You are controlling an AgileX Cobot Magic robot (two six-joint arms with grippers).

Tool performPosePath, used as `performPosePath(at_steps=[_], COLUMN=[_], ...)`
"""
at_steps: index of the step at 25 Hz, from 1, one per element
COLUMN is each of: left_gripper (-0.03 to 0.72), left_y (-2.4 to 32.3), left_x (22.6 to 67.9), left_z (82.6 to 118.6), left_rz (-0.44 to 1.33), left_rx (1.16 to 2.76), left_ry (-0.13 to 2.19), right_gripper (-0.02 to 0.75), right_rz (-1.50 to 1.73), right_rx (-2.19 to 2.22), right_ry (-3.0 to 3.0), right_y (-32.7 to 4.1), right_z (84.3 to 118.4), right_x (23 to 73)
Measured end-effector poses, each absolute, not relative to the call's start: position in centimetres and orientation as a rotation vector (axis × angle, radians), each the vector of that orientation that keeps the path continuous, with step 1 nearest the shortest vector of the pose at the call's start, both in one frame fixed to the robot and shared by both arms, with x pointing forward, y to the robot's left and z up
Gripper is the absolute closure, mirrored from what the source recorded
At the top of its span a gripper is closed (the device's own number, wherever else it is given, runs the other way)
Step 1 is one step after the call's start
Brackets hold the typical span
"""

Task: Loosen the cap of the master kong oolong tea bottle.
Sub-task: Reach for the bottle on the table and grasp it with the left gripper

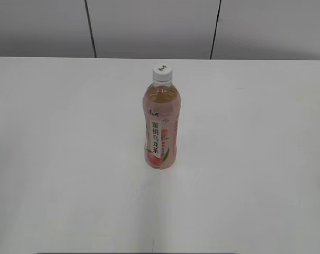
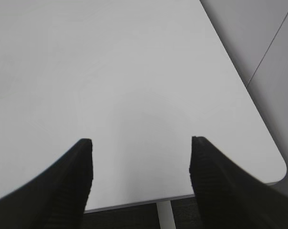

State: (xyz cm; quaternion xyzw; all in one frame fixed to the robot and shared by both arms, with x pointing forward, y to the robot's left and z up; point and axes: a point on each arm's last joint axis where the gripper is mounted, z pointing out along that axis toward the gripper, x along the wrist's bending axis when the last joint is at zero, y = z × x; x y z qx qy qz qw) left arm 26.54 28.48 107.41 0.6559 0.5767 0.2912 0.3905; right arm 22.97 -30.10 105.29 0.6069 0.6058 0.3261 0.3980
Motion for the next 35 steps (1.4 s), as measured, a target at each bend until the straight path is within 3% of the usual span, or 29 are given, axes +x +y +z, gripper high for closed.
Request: performPosePath(at_steps=[13,20,27,35], left_gripper=[0.447,0.447,0.446,0.424], left_y=[29.2,29.8,28.6,23.8], left_x=[32.9,35.0,37.4,41.7], left_z=[109.8,104.7,102.3,98.2], left_rz=[0.94,0.988,0.955,0.845], left_rx=[1.411,1.373,1.428,1.666], left_ry=[1.379,1.414,1.35,1.188], right_gripper=[0.254,0.254,0.254,0.254], right_rz=[0.826,0.826,0.826,0.826], right_rx=[1.537,1.537,1.537,1.537], right_ry=[1.534,1.534,1.534,1.534], right_y=[-30.1,-30.1,-30.1,-30.1], right_z=[105.3,105.3,105.3,105.3], right_x=[23.0,23.0,23.0,23.0])
